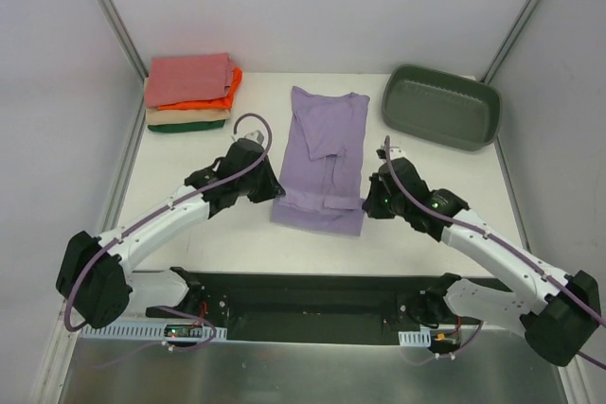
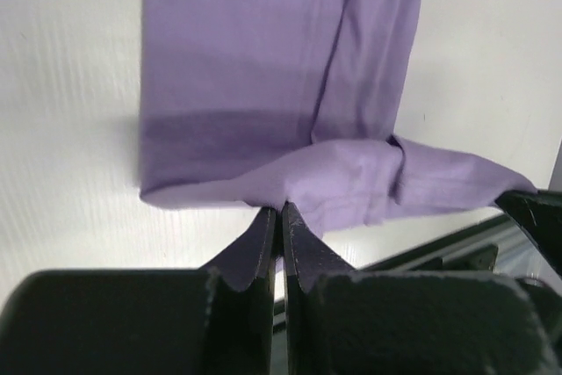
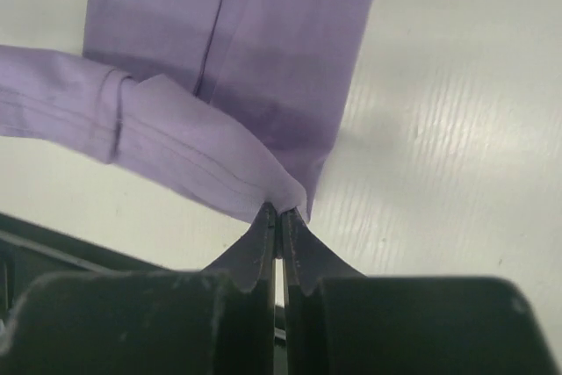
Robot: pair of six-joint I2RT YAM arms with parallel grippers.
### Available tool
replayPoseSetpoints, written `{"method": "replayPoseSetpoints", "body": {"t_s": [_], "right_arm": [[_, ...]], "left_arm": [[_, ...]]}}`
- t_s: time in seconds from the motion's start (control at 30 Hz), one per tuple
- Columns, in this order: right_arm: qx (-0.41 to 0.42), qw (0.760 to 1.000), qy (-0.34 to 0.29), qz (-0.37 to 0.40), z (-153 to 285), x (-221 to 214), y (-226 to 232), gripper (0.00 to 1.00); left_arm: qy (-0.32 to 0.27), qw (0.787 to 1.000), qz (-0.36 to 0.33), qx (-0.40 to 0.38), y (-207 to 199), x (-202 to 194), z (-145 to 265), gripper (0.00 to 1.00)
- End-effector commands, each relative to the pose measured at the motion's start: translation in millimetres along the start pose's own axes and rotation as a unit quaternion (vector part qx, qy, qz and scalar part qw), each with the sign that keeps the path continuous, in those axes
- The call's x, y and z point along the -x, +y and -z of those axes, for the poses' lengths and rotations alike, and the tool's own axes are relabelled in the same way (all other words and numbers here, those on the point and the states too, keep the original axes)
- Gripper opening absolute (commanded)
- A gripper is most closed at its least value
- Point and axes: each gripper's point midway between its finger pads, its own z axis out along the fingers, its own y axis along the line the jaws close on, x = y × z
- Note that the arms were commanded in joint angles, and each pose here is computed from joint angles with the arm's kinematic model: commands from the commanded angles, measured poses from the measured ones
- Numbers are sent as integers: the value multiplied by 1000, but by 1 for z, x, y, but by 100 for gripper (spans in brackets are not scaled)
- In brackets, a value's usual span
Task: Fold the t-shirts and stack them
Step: Fold the folded rectangular tshirt in 1/3 of the way
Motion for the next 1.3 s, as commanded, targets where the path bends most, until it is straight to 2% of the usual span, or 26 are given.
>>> {"method": "replayPoseSetpoints", "body": {"t_s": [0.0,0.23,0.47,0.9,1.27], "right_arm": [[-40,998,-39,14,-5,44,-11,1],[-27,999,-44,8,-27,79,-9,1],[-27,999,-39,1,-50,105,-20,1],[-49,998,-24,10,-95,132,-40,1],[-40,999,-3,-1,-130,130,-50,1]], "left_arm": [[-48,999,-8,15,0,51,-6,0],[-32,999,-22,-3,-16,88,-33,0],[-19,1000,-23,-2,-15,118,-63,0],[16,1000,-12,12,2,133,-113,0],[27,999,19,40,26,138,-136,0]]}}
